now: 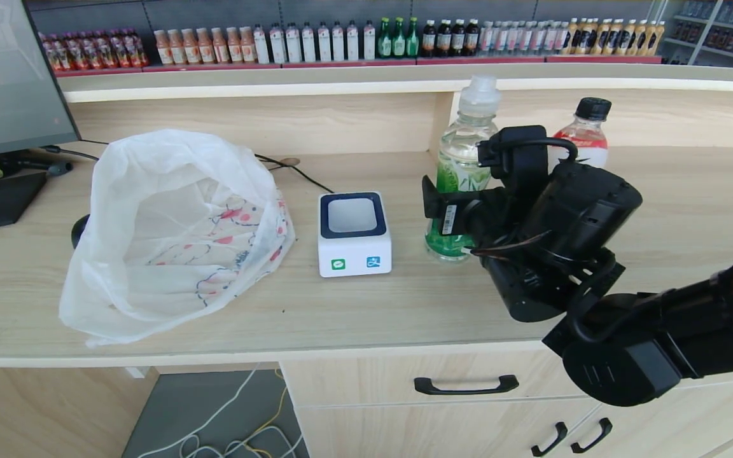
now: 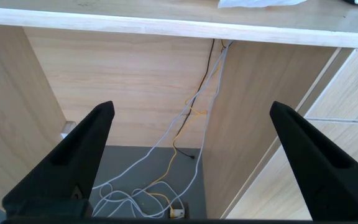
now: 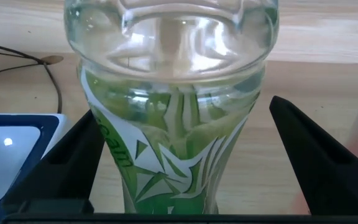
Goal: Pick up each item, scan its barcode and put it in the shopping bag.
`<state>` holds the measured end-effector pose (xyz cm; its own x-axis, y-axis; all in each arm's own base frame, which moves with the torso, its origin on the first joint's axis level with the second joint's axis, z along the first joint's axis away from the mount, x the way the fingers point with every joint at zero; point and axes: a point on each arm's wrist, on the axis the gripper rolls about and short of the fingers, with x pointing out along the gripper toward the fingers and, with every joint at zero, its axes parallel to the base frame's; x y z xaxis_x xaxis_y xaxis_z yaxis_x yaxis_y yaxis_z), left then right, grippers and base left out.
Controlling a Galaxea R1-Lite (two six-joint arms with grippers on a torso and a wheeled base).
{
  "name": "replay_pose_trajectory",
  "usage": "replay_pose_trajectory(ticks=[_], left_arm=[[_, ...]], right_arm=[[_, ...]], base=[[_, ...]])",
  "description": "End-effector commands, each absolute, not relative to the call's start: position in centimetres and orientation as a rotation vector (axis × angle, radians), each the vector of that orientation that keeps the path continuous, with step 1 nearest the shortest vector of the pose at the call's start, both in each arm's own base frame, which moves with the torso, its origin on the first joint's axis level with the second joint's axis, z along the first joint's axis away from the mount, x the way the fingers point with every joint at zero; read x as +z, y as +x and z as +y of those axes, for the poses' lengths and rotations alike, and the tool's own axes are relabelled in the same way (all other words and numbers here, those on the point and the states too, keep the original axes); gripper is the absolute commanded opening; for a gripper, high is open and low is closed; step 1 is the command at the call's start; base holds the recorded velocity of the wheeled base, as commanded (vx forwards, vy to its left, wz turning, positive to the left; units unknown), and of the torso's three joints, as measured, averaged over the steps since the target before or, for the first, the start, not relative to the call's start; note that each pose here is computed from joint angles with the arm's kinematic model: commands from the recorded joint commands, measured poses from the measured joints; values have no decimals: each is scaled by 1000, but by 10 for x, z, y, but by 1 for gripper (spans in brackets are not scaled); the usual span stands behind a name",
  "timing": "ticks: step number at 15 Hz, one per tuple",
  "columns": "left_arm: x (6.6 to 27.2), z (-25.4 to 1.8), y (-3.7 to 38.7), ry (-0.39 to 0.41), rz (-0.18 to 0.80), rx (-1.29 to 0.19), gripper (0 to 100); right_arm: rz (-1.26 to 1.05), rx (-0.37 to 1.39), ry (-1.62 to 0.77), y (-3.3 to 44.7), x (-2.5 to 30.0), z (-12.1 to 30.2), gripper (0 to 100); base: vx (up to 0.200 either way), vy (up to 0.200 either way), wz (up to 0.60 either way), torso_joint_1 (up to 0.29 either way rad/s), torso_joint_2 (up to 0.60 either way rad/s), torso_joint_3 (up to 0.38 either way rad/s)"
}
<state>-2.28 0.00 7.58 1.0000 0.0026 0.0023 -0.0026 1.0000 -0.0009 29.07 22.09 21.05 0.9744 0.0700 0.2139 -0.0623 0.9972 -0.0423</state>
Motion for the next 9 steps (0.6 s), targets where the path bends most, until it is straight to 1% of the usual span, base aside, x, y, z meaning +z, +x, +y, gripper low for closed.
replay_pose_trajectory(ticks=[1,8,9], left_arm=[[76,0,-23,0,-3,3,100],[76,0,-23,-2,-3,3,100],[76,0,-23,-2,-3,3,100]], right_arm=[[-222,63,-32,294,211,222,100],[-235,74,-45,301,212,222,100],[-231,71,-47,302,210,220,0]], base=[[0,0,0,0,0,0],[0,0,0,0,0,0],[0,0,0,0,0,0]])
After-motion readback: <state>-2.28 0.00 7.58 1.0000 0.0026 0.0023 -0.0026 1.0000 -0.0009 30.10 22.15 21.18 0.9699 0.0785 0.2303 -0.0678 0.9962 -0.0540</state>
